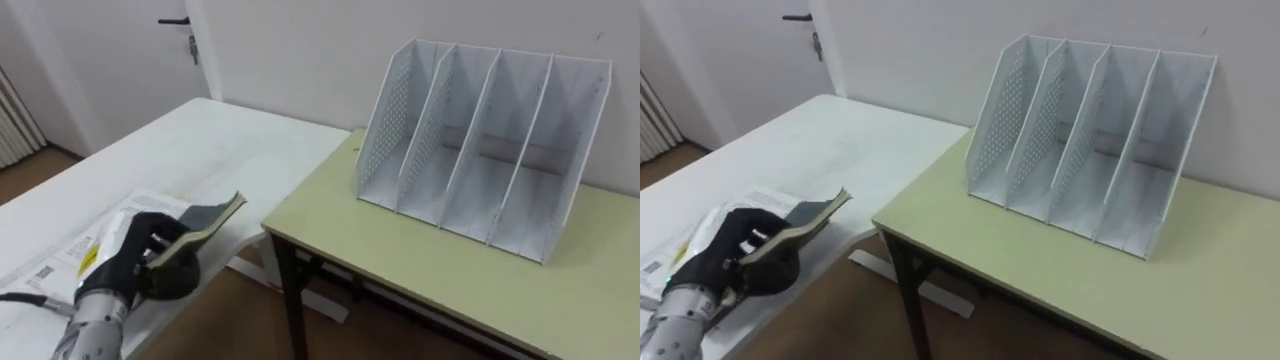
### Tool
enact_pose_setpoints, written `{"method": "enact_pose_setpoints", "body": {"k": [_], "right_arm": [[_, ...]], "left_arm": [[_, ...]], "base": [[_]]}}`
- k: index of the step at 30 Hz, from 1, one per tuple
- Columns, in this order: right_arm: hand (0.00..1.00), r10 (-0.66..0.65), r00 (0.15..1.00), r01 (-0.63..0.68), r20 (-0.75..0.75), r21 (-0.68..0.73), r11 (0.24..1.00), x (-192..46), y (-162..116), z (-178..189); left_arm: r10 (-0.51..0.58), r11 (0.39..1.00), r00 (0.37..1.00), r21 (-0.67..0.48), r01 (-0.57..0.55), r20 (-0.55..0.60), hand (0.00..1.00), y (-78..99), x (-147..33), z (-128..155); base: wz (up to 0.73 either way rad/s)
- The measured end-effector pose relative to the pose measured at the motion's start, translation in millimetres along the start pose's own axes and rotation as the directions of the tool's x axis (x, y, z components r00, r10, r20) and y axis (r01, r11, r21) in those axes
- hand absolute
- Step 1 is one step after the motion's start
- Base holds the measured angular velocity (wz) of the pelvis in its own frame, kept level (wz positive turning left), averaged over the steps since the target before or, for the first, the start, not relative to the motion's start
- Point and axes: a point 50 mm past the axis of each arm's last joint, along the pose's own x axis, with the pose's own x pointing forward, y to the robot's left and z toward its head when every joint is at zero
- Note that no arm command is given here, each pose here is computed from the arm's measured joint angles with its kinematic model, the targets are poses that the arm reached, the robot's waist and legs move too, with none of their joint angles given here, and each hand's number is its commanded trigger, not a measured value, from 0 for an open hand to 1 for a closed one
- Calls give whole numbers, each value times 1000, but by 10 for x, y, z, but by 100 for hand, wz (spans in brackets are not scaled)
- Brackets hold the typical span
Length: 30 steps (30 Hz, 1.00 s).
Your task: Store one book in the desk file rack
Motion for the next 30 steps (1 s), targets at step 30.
{"method": "enact_pose_setpoints", "body": {"k": [30], "right_arm": [[0, 371, 705, -307, 605, -211, 928, -539, 138, 1246]], "left_arm": [[-103, 474, 902, -776, 416, 420, 100, -19, -282, 355]], "base": [[0]]}}
